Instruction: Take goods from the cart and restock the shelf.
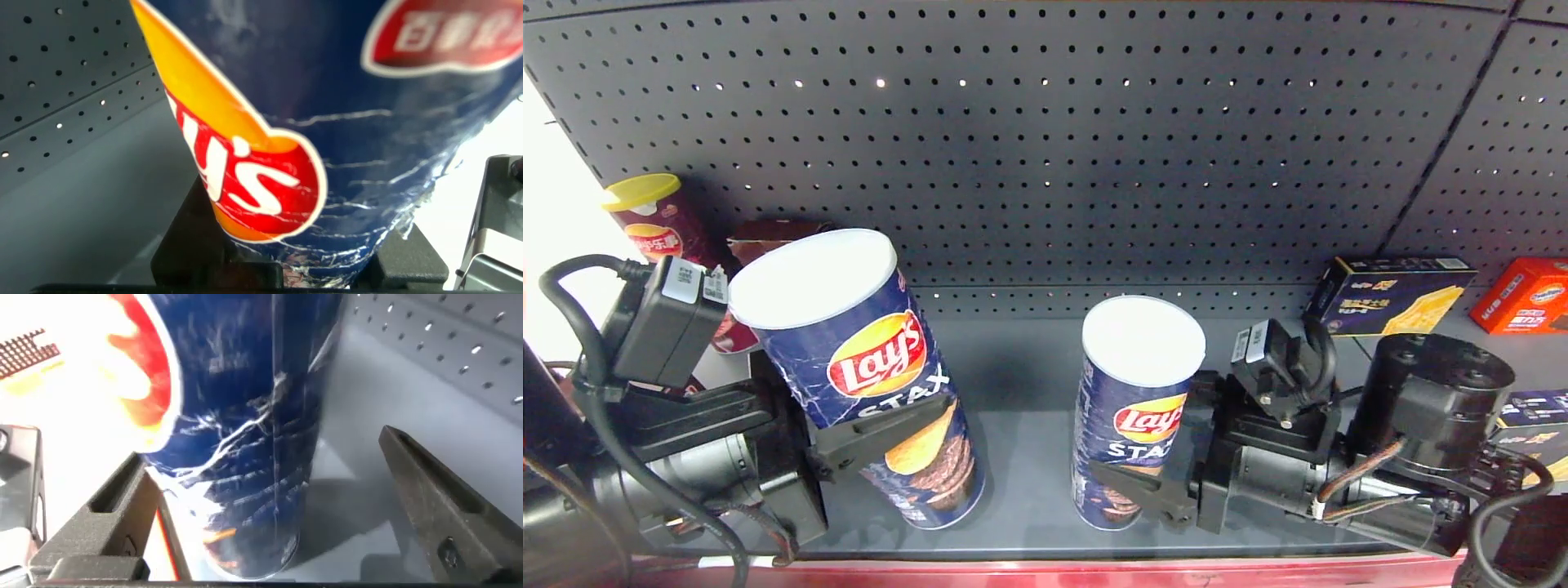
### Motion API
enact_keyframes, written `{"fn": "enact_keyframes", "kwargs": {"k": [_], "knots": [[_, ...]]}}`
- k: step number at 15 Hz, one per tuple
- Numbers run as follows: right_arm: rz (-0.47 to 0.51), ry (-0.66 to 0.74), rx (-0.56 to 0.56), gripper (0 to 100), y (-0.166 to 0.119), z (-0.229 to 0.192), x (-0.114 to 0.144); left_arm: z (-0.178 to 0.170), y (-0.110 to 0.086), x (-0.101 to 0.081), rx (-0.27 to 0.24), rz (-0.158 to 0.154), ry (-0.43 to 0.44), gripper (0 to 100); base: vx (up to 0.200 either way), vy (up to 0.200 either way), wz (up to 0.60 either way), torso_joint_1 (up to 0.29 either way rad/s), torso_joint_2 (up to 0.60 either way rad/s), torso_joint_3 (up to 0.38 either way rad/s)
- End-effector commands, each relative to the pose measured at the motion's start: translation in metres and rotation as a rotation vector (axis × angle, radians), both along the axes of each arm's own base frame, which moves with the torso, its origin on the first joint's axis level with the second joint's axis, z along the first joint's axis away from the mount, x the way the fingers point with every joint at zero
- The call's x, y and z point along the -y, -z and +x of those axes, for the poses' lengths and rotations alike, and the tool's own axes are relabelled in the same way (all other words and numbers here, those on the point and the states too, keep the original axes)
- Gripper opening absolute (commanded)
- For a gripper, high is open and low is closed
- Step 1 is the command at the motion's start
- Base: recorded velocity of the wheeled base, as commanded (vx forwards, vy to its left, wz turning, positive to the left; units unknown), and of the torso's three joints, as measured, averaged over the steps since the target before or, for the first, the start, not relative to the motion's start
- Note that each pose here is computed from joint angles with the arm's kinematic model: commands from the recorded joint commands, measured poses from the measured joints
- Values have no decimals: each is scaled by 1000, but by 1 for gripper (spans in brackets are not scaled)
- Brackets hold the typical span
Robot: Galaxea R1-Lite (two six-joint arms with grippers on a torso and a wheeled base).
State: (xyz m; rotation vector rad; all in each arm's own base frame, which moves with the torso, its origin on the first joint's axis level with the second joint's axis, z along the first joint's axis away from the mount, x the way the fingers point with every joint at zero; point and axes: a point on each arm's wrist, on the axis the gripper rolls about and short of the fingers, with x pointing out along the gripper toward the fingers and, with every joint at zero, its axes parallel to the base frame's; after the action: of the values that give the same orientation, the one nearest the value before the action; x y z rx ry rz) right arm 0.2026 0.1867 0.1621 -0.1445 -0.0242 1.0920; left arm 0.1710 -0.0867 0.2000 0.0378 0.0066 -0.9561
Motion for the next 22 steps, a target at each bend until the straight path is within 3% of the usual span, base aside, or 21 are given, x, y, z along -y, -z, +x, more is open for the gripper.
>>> {"fn": "enact_keyframes", "kwargs": {"k": [1, 9, 15, 18, 19, 22], "knots": [[27, -7, 32, 100, -12, -17, 12, 0, 1, 0, -3, 1, -2, 0, 0, 0, 0, 0, 0, 0], [85, -1, 98, 100, -27, -71, 61, -1, 1, 0, -4, 2, 1, 0, 0, 0, 0, 0, 0, 0], [148, 238, 166, 100, -42, -105, 112, -6, -2, -2, 13, -4, 3, 0, 0, 0, 0, 0, 0, 0], [172, 310, 139, 100, -37, -124, 127, -7, 0, -2, 8, -2, 5, 0, 0, 0, 0, 0, 0, 0], [173, 373, 132, 100, -18, -150, 147, -6, -2, -1, 15, -5, 9, 0, 0, 0, 0, 0, 0, 0], [167, 422, 121, 100, 8, -181, 170, -6, -2, -1, 18, -5, 11, 0, 0, 0, 0, 0, 0, 0]]}}
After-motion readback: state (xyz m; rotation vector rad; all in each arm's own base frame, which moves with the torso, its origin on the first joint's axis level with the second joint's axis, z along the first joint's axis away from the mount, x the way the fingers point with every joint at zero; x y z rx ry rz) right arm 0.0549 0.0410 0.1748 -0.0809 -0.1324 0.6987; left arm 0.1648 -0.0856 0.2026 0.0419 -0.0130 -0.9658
